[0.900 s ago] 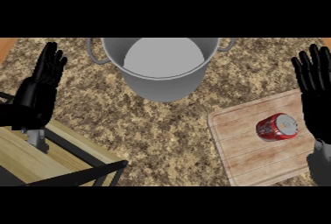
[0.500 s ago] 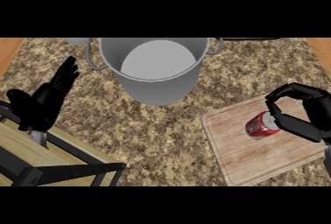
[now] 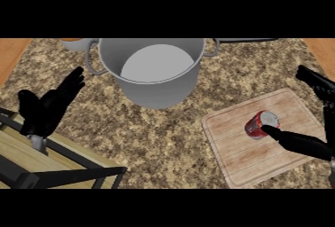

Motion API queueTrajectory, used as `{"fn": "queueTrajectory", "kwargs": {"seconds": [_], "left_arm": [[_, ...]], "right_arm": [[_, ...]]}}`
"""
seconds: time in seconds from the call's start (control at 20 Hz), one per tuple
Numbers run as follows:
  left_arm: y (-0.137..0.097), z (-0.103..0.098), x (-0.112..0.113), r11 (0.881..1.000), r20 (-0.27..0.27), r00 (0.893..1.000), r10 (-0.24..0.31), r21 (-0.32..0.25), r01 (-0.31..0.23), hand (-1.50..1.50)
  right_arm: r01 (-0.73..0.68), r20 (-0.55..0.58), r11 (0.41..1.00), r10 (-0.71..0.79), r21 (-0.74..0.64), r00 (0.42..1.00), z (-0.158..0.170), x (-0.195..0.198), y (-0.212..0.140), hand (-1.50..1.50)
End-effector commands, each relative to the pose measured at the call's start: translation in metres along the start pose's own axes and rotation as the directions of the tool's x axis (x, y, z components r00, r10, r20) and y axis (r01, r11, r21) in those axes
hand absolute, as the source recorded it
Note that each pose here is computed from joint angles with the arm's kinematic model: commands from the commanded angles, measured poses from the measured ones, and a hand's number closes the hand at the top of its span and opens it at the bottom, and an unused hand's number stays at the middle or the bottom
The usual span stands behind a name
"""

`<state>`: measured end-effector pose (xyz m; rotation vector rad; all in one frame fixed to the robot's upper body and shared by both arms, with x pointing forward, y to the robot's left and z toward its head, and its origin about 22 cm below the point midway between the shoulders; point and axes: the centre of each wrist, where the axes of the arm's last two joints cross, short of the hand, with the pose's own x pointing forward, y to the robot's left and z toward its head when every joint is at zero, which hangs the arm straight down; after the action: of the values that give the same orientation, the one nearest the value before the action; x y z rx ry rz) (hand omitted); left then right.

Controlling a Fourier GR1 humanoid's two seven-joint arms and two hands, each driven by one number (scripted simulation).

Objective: Pick the can from the cutting board and place it in the pot

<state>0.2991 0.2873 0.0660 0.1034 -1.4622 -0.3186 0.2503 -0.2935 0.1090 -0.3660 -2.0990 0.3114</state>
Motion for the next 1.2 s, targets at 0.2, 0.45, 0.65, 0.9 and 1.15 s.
{"fn": "queueTrajectory", "kwargs": {"seconds": [0.2,0.45,0.65,0.9,1.15], "left_arm": [[-0.04,0.016,-0.05,0.985,-0.18,0.975,0.131,-0.086,-0.149,0.0],[-0.053,0.017,-0.053,0.986,-0.175,0.976,0.131,-0.08,-0.147,0.0],[-0.057,0.013,-0.053,0.986,-0.182,0.975,0.123,-0.09,-0.141,0.0],[-0.06,0.009,-0.045,0.978,-0.161,0.98,0.119,-0.154,-0.144,0.0],[-0.054,0.006,-0.052,0.986,-0.165,0.98,0.111,-0.109,-0.13,0.0]], "right_arm": [[-0.126,-0.243,0.974,0.17,0.186,0.955,-0.001,0.031,-0.02,-1.5],[-0.043,-0.387,0.974,0.129,0.223,0.913,-0.018,0.054,-0.03,-1.5],[0.007,-0.512,0.964,0.135,0.266,0.848,-0.017,0.042,-0.03,-1.5],[0.013,-0.572,0.873,0.309,0.488,0.76,-0.012,0.026,-0.01,-1.5],[0.021,-0.586,0.855,0.337,0.518,0.737,-0.007,0.013,-0.014,-1.5]]}}
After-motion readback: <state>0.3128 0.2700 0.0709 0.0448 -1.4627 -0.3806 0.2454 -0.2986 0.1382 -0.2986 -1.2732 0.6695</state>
